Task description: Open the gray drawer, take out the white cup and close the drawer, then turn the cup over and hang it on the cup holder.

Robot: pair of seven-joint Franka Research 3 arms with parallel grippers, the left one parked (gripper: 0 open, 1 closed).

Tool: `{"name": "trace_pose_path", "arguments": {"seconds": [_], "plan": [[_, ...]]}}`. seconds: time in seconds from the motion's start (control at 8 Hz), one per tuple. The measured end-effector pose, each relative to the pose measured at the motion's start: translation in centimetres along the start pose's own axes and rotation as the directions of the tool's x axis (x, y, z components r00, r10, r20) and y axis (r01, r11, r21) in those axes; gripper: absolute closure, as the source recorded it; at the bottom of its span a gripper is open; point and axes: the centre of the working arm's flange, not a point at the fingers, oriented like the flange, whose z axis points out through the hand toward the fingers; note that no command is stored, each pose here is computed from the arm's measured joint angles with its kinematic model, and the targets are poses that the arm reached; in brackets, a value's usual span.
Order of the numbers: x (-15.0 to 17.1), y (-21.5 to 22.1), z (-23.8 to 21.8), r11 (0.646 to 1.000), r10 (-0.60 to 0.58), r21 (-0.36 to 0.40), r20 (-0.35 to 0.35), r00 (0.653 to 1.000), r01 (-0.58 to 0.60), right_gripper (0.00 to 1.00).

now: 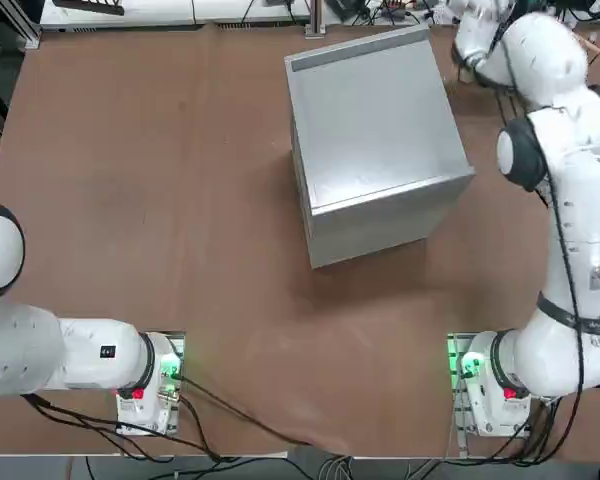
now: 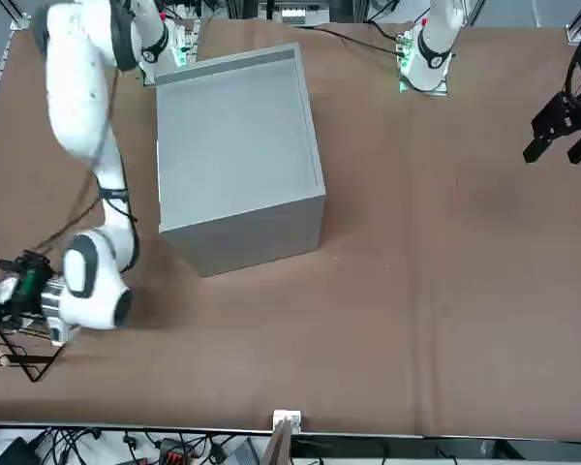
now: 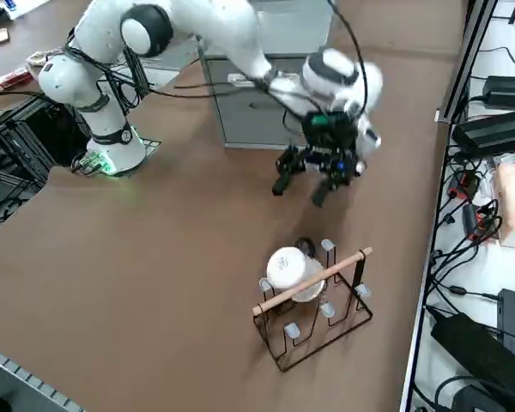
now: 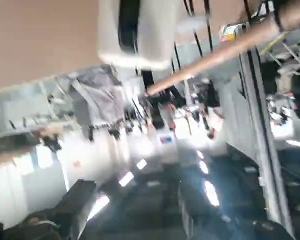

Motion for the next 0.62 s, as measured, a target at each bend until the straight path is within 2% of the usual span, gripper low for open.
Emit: {"name": "trace_pose_path", "arguments": {"seconds": [0.25,0.5,0.62], "plan": [[-5.3,0.5,0.5,0.985,0.097,0.157,-0.209,0.973,-0.064,0.0],[-8.8,0.9,2.4,0.939,0.22,0.333,-0.392,0.893,-0.085,0.0],[-11.7,1.2,4.0,0.903,0.301,0.418,-0.465,0.833,-0.093,0.0]]}}
